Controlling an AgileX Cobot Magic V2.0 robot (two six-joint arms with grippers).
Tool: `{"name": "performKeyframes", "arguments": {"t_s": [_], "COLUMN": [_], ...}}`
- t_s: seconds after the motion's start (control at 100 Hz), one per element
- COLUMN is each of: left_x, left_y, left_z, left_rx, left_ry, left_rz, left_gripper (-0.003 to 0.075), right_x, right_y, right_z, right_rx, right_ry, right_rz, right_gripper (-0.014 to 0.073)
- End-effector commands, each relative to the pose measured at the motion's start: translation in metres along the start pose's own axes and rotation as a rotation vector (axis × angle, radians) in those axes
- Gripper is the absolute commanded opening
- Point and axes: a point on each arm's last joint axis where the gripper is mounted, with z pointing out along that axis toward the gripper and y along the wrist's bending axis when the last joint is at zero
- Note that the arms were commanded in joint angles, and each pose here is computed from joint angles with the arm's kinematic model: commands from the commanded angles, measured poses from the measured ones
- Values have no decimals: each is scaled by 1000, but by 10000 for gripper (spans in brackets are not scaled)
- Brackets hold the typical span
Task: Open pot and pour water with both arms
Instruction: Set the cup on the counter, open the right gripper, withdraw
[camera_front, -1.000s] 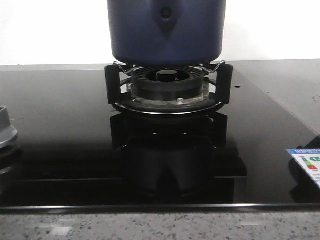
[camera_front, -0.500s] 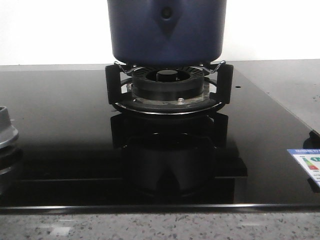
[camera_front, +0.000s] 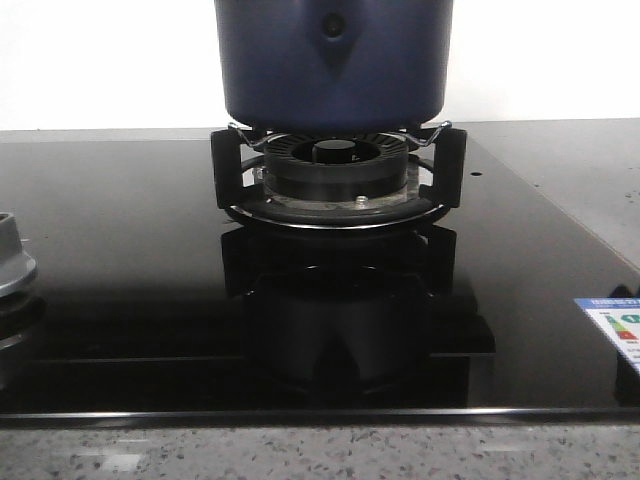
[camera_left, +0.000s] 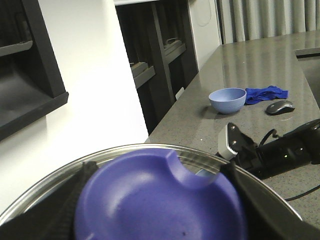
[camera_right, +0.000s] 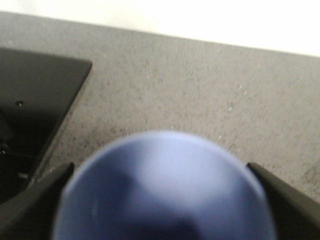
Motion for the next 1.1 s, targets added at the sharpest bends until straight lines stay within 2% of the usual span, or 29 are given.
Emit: {"name": "performKeyframes", "arguments": {"t_s": [0.0, 0.22, 0.39, 0.48, 0.55, 0.64, 0.73, 0.78, 0.79, 0.8, 0.83, 1.09], "left_x": [-25, -11, 12, 26, 39, 57, 72, 79, 80, 81, 85, 109], "left_y": [-7, 6, 19, 24, 28, 35, 40, 44, 45, 45, 47, 55], "left_z": [-8, 2, 21, 36, 47, 61, 70, 74, 75, 76, 78, 96], "left_rx": [-14, -10, 15, 44, 57, 67, 75, 76, 76, 76, 73, 72], "left_ry": [-106, -80, -42, -19, 2, 30, 48, 53, 53, 53, 54, 54], "left_rz": [-3, -45, -107, -140, -170, -213, -211, -222, -227, -230, -244, -280], "left_gripper": [335, 335, 335, 335, 335, 335, 335, 335, 335, 335, 335, 335], "right_x": [-21, -39, -47, -53, -58, -64, -67, -67, -67, -67, -67, -64], "right_y": [2, 8, 11, 17, 24, 34, 42, 45, 45, 45, 46, 48], "right_z": [-17, -48, -67, -81, -94, -112, -128, -135, -137, -138, -141, -146], "right_rx": [-13, -32, -23, -66, -129, -218, -282, -295, -296, -296, -294, -275], "right_ry": [-115, -260, -330, -401, -467, -552, -621, -647, -652, -655, -663, -653], "right_rz": [-16, -47, -60, -34, -7, 3, -25, -48, -55, -57, -68, -150], "right_gripper": [610, 610, 604, 589, 524, 372, 169, 51, 2, 2, -74, -64]}}
